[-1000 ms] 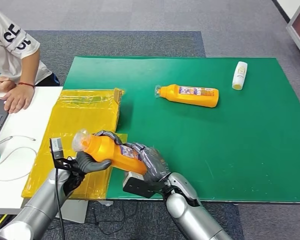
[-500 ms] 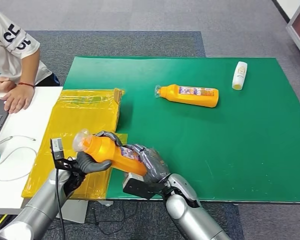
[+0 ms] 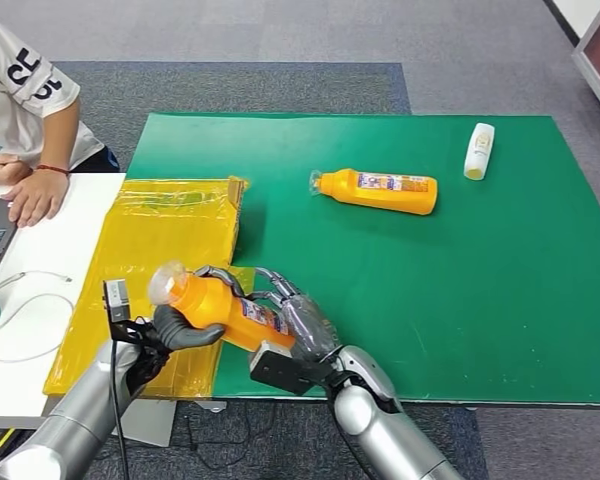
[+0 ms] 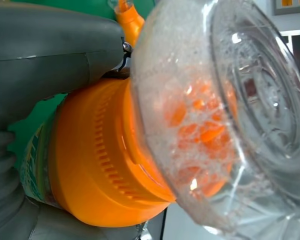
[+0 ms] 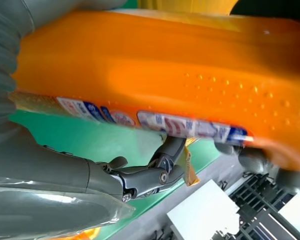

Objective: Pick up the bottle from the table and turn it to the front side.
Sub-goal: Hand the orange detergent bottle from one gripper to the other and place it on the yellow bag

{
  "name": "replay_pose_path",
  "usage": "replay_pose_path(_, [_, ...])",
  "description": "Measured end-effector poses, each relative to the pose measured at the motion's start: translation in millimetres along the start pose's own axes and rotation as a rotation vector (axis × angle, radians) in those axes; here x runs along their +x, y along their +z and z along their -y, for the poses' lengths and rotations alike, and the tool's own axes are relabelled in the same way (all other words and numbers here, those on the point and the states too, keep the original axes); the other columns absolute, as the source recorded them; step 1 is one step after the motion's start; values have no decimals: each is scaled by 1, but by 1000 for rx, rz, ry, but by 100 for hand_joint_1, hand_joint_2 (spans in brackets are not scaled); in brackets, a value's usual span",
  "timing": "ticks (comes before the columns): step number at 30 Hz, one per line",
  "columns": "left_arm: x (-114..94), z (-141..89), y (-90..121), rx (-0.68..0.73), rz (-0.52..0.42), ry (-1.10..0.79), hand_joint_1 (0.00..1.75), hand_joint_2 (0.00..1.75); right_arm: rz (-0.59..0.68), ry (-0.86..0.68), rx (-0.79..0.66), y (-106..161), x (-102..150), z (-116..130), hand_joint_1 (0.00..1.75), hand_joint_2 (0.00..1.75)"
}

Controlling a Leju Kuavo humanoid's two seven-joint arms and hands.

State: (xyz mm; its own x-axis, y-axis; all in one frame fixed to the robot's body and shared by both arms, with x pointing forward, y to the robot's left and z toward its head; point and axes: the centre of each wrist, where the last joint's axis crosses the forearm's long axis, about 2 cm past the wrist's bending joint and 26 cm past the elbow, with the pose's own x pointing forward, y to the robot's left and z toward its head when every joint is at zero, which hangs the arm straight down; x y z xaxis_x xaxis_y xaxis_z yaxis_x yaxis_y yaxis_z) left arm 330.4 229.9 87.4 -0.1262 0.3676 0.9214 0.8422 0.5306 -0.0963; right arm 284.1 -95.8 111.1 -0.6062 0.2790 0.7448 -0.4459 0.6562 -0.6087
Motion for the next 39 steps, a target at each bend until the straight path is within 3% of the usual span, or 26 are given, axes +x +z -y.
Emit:
replay_pose_path(8, [-2, -1, 6, 30, -56, -88, 147, 175, -14, -120, -68, 1, -7, 12, 0, 175])
replay_pose_path(19, [0, -2, 8, 32, -74, -130, 149, 175, -34, -138, -119, 3, -14, 24, 0, 175])
replay_pose_path(31, [9, -4, -8, 17, -120, -360, 155, 175, -33, -257, -232, 8, -26, 54, 0, 175])
replay_pose_path(39, [23, -12, -11, 52, -96, -467, 159, 175, -33, -275, -276, 12, -30, 66, 0, 175])
